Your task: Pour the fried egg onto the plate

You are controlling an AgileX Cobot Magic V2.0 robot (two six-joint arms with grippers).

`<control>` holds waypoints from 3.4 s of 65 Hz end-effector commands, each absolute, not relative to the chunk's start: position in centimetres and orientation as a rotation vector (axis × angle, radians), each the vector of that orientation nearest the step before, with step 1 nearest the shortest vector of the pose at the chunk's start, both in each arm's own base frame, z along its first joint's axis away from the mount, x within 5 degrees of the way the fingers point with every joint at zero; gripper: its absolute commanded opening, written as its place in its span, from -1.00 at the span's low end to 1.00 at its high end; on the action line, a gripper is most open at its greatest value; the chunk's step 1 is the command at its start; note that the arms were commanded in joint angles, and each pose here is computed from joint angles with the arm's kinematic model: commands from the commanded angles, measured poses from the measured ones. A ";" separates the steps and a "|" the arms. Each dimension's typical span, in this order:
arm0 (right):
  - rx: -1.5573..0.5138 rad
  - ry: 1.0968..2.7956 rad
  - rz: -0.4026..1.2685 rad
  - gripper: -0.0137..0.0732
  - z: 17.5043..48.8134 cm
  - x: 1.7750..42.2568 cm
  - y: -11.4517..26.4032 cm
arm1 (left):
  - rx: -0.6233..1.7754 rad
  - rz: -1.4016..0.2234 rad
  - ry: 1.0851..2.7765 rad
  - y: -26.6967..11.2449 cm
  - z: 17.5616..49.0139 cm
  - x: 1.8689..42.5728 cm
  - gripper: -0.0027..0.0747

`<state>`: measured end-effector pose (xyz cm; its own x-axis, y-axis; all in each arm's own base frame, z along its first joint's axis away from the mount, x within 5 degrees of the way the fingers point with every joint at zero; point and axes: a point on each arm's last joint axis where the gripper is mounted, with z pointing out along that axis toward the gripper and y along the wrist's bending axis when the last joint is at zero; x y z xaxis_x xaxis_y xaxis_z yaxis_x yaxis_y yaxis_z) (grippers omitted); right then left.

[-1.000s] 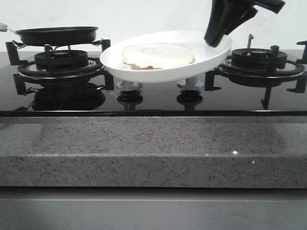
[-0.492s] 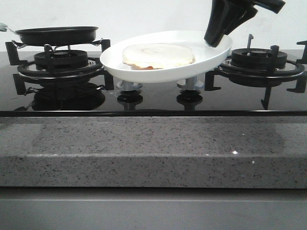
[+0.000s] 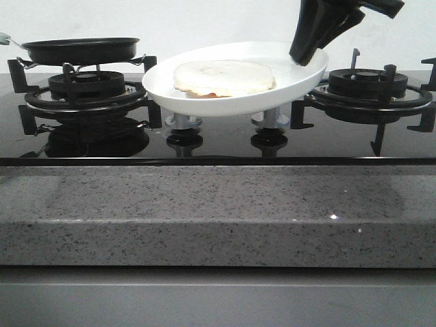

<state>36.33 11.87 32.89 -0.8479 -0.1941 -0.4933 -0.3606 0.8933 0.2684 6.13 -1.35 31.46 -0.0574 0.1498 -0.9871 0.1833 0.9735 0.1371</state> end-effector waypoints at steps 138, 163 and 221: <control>-0.247 2.648 0.580 -0.24 33.0 46.3 10.3 | 0.214 -0.039 1.538 -1.2 33.0 6.1 -0.98; -0.244 2.557 0.566 -0.40 37.2 44.4 9.3 | 0.213 -0.039 1.536 -1.2 33.0 6.1 -0.98; -0.081 2.218 -0.023 -0.84 52.1 31.8 2.5 | 0.214 -0.039 1.538 -1.2 33.0 6.1 -0.98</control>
